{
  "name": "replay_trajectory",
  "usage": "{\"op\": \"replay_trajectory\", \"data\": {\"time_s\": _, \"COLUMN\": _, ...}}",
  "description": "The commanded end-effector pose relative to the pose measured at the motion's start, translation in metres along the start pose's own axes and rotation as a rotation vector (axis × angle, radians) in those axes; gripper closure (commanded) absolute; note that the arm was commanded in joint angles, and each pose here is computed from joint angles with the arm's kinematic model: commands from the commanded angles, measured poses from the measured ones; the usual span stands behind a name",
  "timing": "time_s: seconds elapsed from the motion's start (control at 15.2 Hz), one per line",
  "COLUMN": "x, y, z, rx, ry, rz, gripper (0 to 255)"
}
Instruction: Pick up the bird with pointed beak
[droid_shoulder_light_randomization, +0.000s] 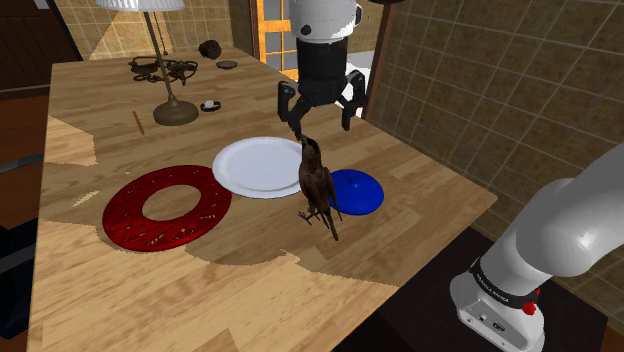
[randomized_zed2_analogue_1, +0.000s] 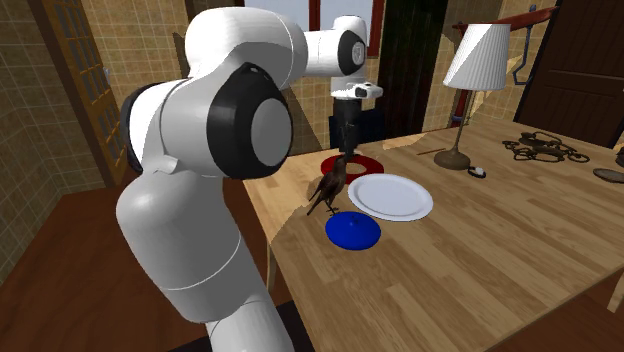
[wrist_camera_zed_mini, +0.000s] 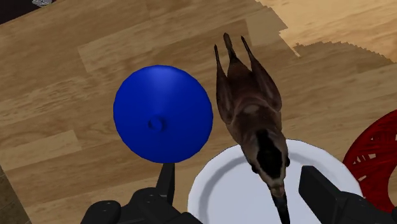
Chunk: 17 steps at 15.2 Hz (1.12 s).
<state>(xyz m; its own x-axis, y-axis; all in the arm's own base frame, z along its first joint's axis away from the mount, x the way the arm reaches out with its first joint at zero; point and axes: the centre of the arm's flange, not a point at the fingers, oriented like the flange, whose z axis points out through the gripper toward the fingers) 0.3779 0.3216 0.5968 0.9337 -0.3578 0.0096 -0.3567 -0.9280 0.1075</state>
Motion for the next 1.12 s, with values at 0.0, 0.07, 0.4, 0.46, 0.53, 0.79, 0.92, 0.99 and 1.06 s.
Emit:
{"op": "replay_trajectory", "data": {"time_s": 0.0, "x": 0.001, "y": -0.023, "z": -0.004, "rx": -0.004, "ry": 0.004, "rz": 0.016, "gripper": 0}}
{"op": "replay_trajectory", "data": {"time_s": 0.07, "x": 0.001, "y": -0.023, "z": 0.001, "rx": -0.004, "ry": 0.004, "rz": 0.016, "gripper": 0}}
{"op": "replay_trajectory", "data": {"time_s": 0.4, "x": 0.001, "y": -0.026, "z": 0.028, "rx": -0.004, "ry": 0.004, "rz": 0.016, "gripper": 0}}
{"op": "replay_trajectory", "data": {"time_s": 0.46, "x": 0.001, "y": -0.027, "z": 0.033, "rx": -0.004, "ry": 0.004, "rz": 0.016, "gripper": 0}}
{"op": "replay_trajectory", "data": {"time_s": 0.53, "x": 0.001, "y": -0.027, "z": 0.036, "rx": -0.004, "ry": 0.004, "rz": 0.016, "gripper": 0}}
{"op": "replay_trajectory", "data": {"time_s": 0.79, "x": 0.001, "y": -0.027, "z": 0.036, "rx": -0.004, "ry": 0.004, "rz": 0.016, "gripper": 255}}
{"op": "replay_trajectory", "data": {"time_s": 0.92, "x": 0.001, "y": -0.027, "z": 0.036, "rx": -0.004, "ry": 0.004, "rz": 0.016, "gripper": 255}}
{"op": "replay_trajectory", "data": {"time_s": 0.99, "x": 0.001, "y": -0.027, "z": 0.036, "rx": -0.004, "ry": 0.004, "rz": 0.016, "gripper": 255}}
{"op": "replay_trajectory", "data": {"time_s": 1.06, "x": 0.001, "y": -0.027, "z": 0.036, "rx": -0.004, "ry": 0.004, "rz": 0.016, "gripper": 255}}
